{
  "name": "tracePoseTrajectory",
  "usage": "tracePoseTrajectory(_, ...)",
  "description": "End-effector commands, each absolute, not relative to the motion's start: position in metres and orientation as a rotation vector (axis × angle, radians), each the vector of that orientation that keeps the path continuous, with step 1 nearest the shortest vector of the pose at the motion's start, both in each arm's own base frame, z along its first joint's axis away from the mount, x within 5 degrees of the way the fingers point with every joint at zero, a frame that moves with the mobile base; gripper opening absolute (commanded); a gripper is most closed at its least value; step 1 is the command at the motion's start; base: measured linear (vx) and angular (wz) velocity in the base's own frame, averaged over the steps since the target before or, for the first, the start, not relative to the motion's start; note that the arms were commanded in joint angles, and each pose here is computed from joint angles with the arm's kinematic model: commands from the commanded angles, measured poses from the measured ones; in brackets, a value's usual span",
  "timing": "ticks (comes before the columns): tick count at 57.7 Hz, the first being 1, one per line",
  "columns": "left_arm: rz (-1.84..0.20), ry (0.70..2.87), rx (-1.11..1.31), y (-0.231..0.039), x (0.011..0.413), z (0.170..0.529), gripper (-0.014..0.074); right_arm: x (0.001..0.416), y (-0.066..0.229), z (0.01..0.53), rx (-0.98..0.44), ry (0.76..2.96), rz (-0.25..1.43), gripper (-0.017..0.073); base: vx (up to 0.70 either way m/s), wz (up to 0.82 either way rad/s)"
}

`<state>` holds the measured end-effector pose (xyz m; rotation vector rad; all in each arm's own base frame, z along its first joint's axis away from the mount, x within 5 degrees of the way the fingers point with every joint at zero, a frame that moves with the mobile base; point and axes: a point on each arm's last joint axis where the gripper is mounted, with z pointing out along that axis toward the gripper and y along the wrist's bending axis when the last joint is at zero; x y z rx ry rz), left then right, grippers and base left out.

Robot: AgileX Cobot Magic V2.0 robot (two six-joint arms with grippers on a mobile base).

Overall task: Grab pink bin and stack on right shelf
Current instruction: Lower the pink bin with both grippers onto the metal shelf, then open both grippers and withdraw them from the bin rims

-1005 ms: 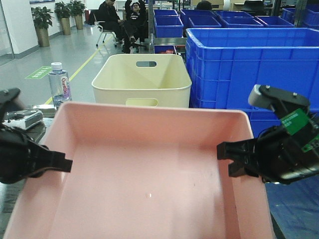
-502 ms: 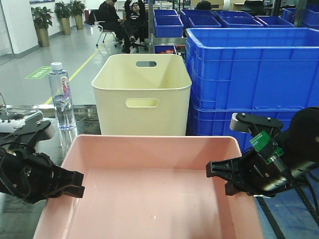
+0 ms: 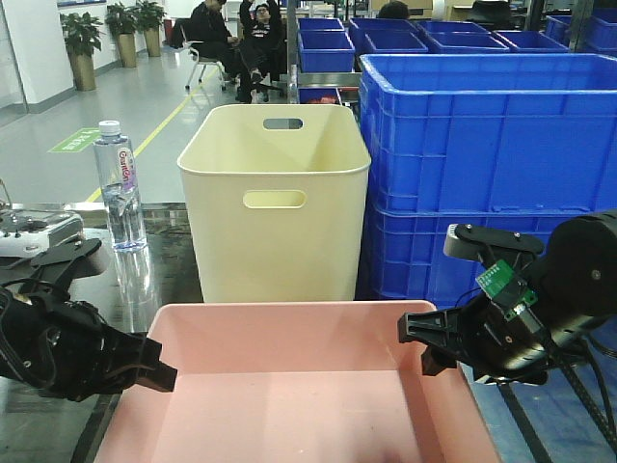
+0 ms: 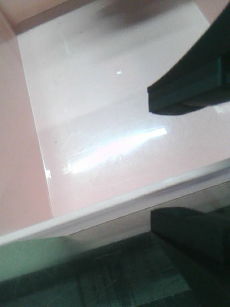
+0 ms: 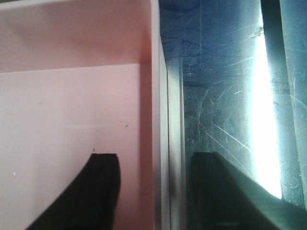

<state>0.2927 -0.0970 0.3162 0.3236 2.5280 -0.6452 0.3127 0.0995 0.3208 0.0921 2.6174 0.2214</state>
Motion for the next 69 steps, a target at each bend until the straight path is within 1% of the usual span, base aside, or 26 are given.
tracePoseTrajectory(1,-0.684,2.402,0.311,-0.098,0.284,0.347,0.0554,0.308,0.095,0.348,0.077,2.516,0.24,0.0459,0.0,0.0)
tracePoseTrajectory(4,-0.676,2.367,0.323,-0.097,0.279,0.354,0.0535,0.305,0.094,0.352,0.076,2.506,0.241,0.0439,0.0,0.0)
tracePoseTrajectory(7,-0.652,2.306,0.346,-0.095,0.272,0.366,0.0494,0.298,0.091,0.362,0.078,2.473,0.247,0.0405,0.0,0.0)
tracePoseTrajectory(13,-0.611,2.173,0.351,-0.089,0.254,0.392,0.0388,0.281,0.085,0.389,0.061,2.358,0.256,0.0289,0.0,0.0)
tracePoseTrajectory(19,-0.552,2.01,0.364,-0.081,0.231,0.417,0.023,0.256,0.075,0.412,0.047,2.229,0.262,0.0144,0.0,0.0)
tracePoseTrajectory(24,-0.492,1.889,0.361,-0.073,0.209,0.427,0.0071,0.233,0.066,0.418,0.027,2.137,0.258,0.0026,0.0,0.0)
tracePoseTrajectory(26,-0.478,1.853,0.344,-0.07,0.2,0.428,0.0009,0.224,0.063,0.418,0.018,2.098,0.255,-0.0014,0.0,0.0)
tracePoseTrajectory(27,-0.474,1.841,0.337,-0.068,0.196,0.427,-0.0013,0.219,0.061,0.417,0.011,2.075,0.252,-0.0015,0.0,0.0)
tracePoseTrajectory(29,-0.458,1.794,0.309,-0.064,0.185,0.427,-0.001,0.21,0.057,0.416,-0.003,2.032,0.243,-0.0014,0.0,0.0)
tracePoseTrajectory(35,-0.423,1.73,0.25,-0.055,0.167,0.414,-0.0008,0.19,0.051,0.413,-0.031,1.933,0.238,-0.0014,0.0,0.0)
tracePoseTrajectory(42,-0.413,1.718,0.236,-0.051,0.154,0.402,-0.0008,0.174,0.045,0.404,-0.026,1.947,0.236,-0.0013,0.0,0.0)
tracePoseTrajectory(50,-0.424,1.746,0.253,-0.051,0.148,0.395,-0.0008,0.165,0.042,0.401,-0.022,1.966,0.225,-0.0013,0.0,0.0)
tracePoseTrajectory(69,-0.428,1.754,0.261,-0.052,0.147,0.395,-0.0008,0.165,0.041,0.399,-0.019,1.983,0.219,-0.0013,0.0,0.0)
